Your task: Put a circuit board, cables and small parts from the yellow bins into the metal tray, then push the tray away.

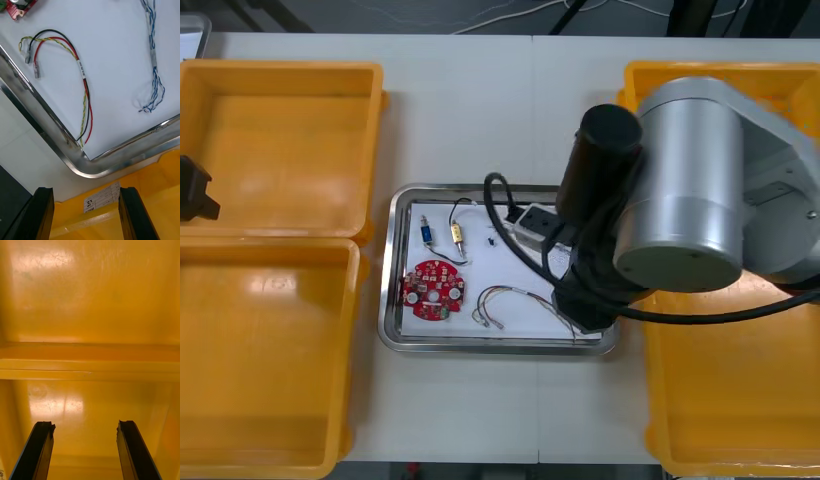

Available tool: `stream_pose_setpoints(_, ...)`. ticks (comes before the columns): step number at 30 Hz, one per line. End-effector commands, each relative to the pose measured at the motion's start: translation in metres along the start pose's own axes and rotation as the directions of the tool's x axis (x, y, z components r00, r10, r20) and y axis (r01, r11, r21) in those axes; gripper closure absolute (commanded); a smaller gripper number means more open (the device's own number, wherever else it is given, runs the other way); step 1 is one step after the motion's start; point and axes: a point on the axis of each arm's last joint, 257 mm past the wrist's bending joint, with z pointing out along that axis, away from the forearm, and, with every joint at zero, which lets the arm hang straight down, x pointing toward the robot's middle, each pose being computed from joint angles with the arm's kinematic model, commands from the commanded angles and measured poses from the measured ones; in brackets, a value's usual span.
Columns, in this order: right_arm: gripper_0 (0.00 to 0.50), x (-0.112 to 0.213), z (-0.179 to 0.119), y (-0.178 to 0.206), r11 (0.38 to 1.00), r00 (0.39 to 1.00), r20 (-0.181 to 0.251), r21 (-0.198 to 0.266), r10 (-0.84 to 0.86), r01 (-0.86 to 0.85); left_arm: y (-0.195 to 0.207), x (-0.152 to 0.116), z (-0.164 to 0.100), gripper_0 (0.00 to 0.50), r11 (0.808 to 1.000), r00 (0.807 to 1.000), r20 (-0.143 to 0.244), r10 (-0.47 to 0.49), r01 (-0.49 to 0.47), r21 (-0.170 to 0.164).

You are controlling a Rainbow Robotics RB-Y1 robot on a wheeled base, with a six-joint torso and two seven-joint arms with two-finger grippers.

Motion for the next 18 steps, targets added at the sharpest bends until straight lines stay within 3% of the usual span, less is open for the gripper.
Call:
stream_pose_setpoints(1, 0.000, -0.026, -0.002, 0.020, 0.984, 0.985, 0.011, 0.046, -0.174, 0.173, 0.027, 0.002, -0.008, 0.000, 0.998, 1.000, -0.001, -0.020, 0.020, -0.058)
stream_pose_setpoints(14, 0.000, -0.054, 0.030, 0.063, 0.916, 0.923, 0.000, 0.115, -0.386, 0.383, 0.031, 0.001, -0.010, 0.000, 0.998, 1.000, 0.009, -0.023, 0.023, -0.063)
stream_pose_setpoints(18, 0.000, -0.066, 0.043, 0.075, 0.884, 0.889, 0.028, 0.121, -0.457, 0.451, 0.032, -0.001, -0.012, 0.000, 0.998, 1.000, 0.015, -0.024, 0.025, -0.059)
